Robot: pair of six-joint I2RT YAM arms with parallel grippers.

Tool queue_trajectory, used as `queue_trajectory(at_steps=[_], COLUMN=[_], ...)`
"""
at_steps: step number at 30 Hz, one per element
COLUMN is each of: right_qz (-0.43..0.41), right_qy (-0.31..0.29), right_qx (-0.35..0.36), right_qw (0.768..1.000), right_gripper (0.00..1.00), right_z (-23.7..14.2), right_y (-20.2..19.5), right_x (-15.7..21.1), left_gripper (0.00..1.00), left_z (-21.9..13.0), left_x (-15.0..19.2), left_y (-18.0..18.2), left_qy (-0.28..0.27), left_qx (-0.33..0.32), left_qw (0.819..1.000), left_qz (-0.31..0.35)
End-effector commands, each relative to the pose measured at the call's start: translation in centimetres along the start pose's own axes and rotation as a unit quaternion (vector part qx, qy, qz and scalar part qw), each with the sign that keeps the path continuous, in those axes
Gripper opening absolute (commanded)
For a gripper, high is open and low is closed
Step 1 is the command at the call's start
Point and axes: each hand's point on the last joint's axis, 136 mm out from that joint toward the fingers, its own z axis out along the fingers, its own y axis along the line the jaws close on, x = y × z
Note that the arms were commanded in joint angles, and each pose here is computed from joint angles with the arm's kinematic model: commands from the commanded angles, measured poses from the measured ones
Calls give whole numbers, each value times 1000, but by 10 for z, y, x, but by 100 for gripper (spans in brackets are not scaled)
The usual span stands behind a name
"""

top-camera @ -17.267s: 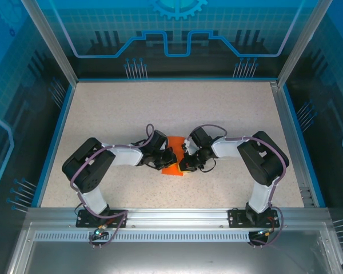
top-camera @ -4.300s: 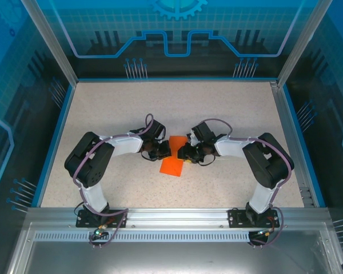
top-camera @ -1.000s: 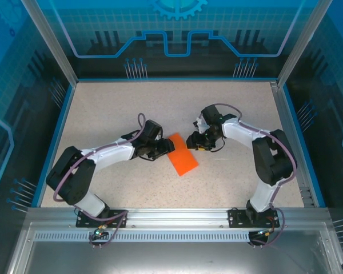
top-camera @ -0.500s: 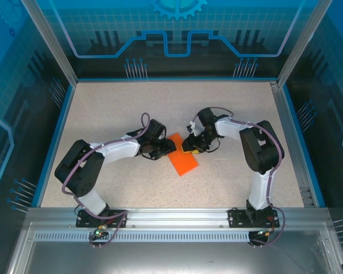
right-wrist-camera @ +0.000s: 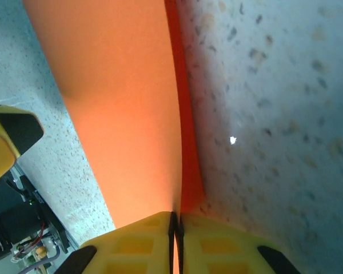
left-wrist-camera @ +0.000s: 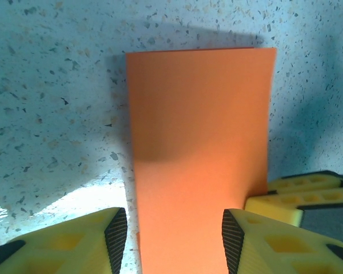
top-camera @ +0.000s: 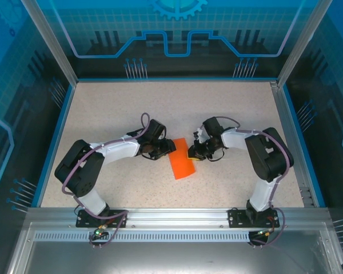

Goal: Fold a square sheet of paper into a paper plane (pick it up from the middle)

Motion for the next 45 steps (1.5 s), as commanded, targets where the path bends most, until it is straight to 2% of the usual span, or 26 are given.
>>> queue_trajectory(at_steps=[1, 6, 10, 15, 21, 25, 30, 37, 41, 45], right_qz=[47, 99, 116, 100, 47, 2, -10, -14, -14, -12], right_qy=[-61, -82, -85, -76, -61, -39, -30, -14, -7, -8], right_qx=[-12, 3, -7, 0, -6, -30, -36, -33, -36, -33], right_qw=[997, 992, 990, 992, 997, 999, 999, 999, 999, 999], right_gripper=[12, 14, 16, 20, 35, 39, 42, 42, 38, 31], right_z=[-13, -8, 1, 3, -8, -11, -13, -7, -3, -3], right_y=[7, -2, 2, 6, 11, 22, 19, 15, 15, 15], right_x=[-10, 5, 13, 19, 21, 19, 13, 10, 9, 7], left_gripper=[51, 49, 42, 36, 32, 31, 29, 29, 27, 29], left_z=[-7, -6, -2, 2, 10, 17, 24, 29, 30, 16], left_x=[-1, -2, -2, 1, 6, 8, 10, 11, 11, 10], left_y=[-6, -15, -23, -31, -34, -30, -23, -20, -16, -25], left_qy=[-6, -2, 8, 25, 44, 51, 59, 61, 56, 30], left_qx=[7, 22, 38, 53, 58, 52, 34, 27, 18, 27], left_qw=[1000, 1000, 999, 998, 996, 997, 997, 997, 997, 997], left_qz=[5, 13, 19, 31, 40, 39, 36, 38, 40, 65])
